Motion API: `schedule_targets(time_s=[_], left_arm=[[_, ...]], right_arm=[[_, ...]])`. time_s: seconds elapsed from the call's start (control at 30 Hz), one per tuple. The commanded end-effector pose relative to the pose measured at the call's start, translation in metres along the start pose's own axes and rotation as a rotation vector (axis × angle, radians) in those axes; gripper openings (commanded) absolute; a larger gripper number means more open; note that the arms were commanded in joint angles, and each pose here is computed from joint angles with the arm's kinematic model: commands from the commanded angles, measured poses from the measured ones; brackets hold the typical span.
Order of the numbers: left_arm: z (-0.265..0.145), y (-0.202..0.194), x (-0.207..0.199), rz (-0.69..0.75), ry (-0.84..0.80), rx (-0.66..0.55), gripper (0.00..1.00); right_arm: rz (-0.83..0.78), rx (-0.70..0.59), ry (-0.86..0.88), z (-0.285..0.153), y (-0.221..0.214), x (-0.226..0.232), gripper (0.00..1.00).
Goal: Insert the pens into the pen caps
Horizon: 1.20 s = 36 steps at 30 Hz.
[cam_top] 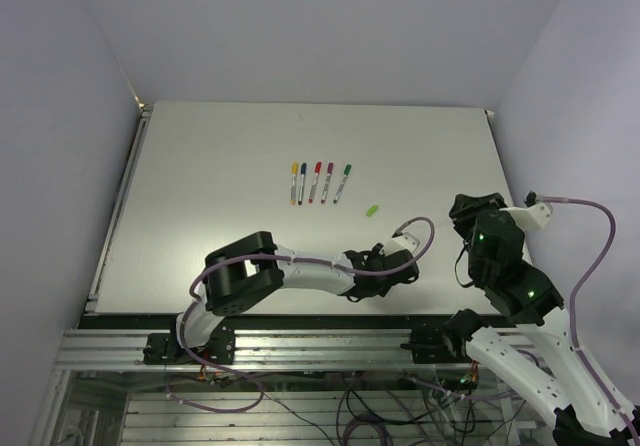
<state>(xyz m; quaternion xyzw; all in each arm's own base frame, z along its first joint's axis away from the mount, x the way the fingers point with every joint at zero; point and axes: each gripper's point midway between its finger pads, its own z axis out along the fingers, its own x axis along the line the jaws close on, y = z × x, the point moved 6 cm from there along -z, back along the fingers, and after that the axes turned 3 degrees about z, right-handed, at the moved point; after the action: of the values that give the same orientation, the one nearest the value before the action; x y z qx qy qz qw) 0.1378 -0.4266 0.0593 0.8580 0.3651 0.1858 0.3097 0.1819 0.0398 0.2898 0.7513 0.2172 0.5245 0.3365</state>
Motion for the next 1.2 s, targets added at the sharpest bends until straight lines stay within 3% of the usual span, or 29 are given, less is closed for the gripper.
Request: schedule_targets(time_s=[0.0, 0.07, 0.1, 0.13, 0.23, 0.4, 0.97, 1.1, 1.17], left_arm=[[0.001, -0.071, 0.027, 0.159, 0.096, 0.254, 0.43], [0.003, -0.080, 0.029, 0.155, 0.093, 0.273, 0.17], [0.004, -0.084, 0.030, 0.150, 0.090, 0.280, 0.08], [0.006, -0.086, 0.032, 0.138, 0.087, 0.286, 0.07], [0.015, -0.091, 0.039, 0.075, 0.062, 0.294, 0.07], [0.022, -0.082, 0.050, 0.018, 0.052, 0.280, 0.26], [0.036, -0.081, 0.048, 0.063, 0.064, 0.319, 0.38], [0.037, -0.083, 0.050, 0.079, 0.079, 0.332, 0.29], [0.036, -0.086, 0.050, 0.081, 0.073, 0.340, 0.10]], right_arm=[[0.054, -0.007, 0.015, -0.002, 0.002, 0.002, 0.35], [0.052, 0.002, 0.021, -0.001, 0.000, 0.002, 0.34], [0.048, 0.007, 0.022, -0.001, -0.001, 0.003, 0.34], [0.039, 0.012, 0.022, 0.000, -0.002, 0.004, 0.34], [0.008, 0.031, 0.004, 0.004, -0.007, 0.004, 0.34], [-0.004, 0.047, 0.000, 0.006, -0.012, 0.005, 0.33], [0.007, 0.049, 0.017, 0.004, -0.014, 0.002, 0.32], [0.008, 0.051, 0.016, 0.005, -0.015, 0.001, 0.32], [0.007, 0.055, 0.016, 0.004, -0.015, 0.002, 0.31]])
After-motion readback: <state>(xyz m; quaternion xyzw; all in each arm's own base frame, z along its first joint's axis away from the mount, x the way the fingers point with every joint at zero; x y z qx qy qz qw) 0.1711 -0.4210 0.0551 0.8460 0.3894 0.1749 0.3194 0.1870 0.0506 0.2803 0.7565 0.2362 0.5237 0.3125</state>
